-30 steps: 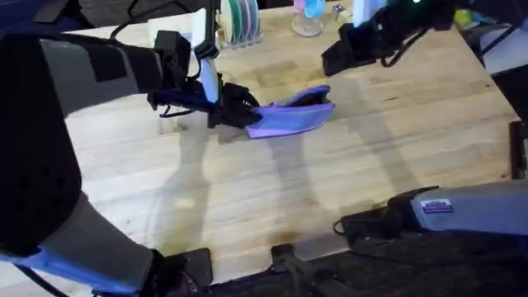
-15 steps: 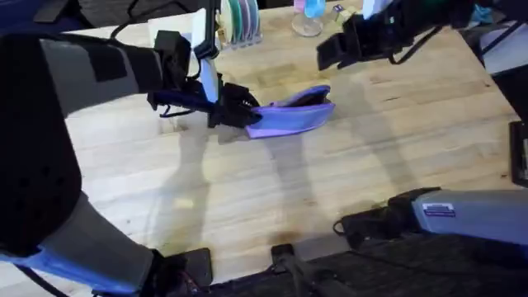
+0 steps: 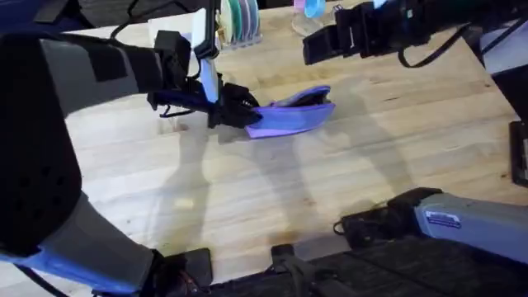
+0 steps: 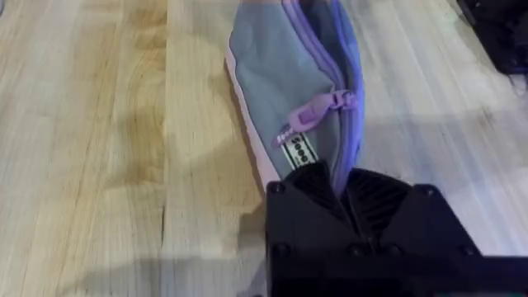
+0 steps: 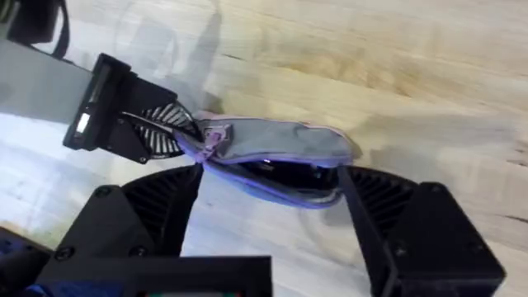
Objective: Unzip the bag, pick up the pens from the table one at a time and place them inside, then zip the bag closed.
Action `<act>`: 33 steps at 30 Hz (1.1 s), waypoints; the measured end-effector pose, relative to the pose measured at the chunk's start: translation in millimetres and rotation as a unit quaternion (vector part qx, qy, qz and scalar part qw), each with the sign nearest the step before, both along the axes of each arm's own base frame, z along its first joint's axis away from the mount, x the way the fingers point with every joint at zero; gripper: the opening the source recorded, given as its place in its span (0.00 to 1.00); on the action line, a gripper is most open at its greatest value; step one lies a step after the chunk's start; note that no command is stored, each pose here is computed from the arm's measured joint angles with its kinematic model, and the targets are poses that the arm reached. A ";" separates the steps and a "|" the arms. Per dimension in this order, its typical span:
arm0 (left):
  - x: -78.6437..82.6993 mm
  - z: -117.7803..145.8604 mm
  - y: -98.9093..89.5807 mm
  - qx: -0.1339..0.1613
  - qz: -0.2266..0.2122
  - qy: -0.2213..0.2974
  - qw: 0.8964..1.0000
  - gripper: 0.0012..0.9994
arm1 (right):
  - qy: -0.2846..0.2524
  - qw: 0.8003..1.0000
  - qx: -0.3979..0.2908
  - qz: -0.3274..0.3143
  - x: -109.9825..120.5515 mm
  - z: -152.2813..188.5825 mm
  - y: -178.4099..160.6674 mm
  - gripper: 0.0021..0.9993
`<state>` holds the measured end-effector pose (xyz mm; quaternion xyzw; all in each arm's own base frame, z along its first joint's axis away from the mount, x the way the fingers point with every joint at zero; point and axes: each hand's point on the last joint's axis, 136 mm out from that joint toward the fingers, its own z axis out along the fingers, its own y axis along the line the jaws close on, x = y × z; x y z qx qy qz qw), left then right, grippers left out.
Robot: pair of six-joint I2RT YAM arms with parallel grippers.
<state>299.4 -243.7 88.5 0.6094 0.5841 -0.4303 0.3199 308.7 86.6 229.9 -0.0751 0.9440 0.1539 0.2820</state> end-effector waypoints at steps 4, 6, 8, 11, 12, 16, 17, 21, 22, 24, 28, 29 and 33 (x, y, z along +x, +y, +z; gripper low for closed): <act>0.0 0.0 0.0 0.000 0.000 0.000 1.000 0.04 | 0.002 1.000 0.003 0.012 -2.9 0.1 9.9 1.00; 0.0 0.0 0.0 0.000 0.000 0.000 1.000 0.04 | 0.003 1.000 0.005 0.021 -5.2 0.1 17.3 1.00; 0.0 0.0 0.0 0.000 0.000 0.000 1.000 0.04 | 0.001 1.000 0.009 0.027 -6.1 1.3 24.8 1.00; 0.0 -0.1 0.0 0.000 0.000 0.000 1.000 0.05 | -0.001 0.999 0.025 0.024 -5.6 4.7 36.7 1.00; 0.1 -0.2 0.1 0.001 0.000 0.000 1.000 0.05 | -0.001 0.999 0.030 0.022 -5.3 5.8 39.9 1.00; 0.1 -0.3 0.1 0.001 0.000 0.000 1.000 0.04 | 0.004 0.999 0.043 0.020 -1.0 3.4 52.0 1.00; 0.1 -0.3 0.1 0.001 0.000 0.000 1.000 0.04 | 0.009 0.999 0.043 0.020 0.4 0.2 54.3 1.00; -0.1 0.5 -0.2 -0.002 0.000 0.000 1.000 0.57 | 0.032 0.998 0.042 0.018 3.4 -13.2 59.7 1.00; -0.1 0.8 -0.3 -0.002 -0.001 0.000 1.000 0.73 | 0.036 0.998 0.042 0.017 3.9 -15.2 60.1 1.00; -0.3 1.1 -0.4 -0.003 0.000 0.003 1.000 0.96 | 0.039 0.998 0.043 0.015 4.4 -16.7 60.3 1.00; -0.3 1.4 -0.6 -0.004 0.000 0.003 1.000 0.99 | 0.039 0.998 0.045 0.012 4.9 -16.1 60.5 1.00; -0.3 1.3 -0.5 -0.004 0.000 0.003 1.000 0.99 | 0.039 0.998 0.045 0.011 4.8 -16.2 60.4 1.00; 0.5 0.6 2.6 -0.001 0.004 0.007 1.000 0.99 | 0.044 0.998 0.051 0.002 4.8 -16.2 60.4 1.00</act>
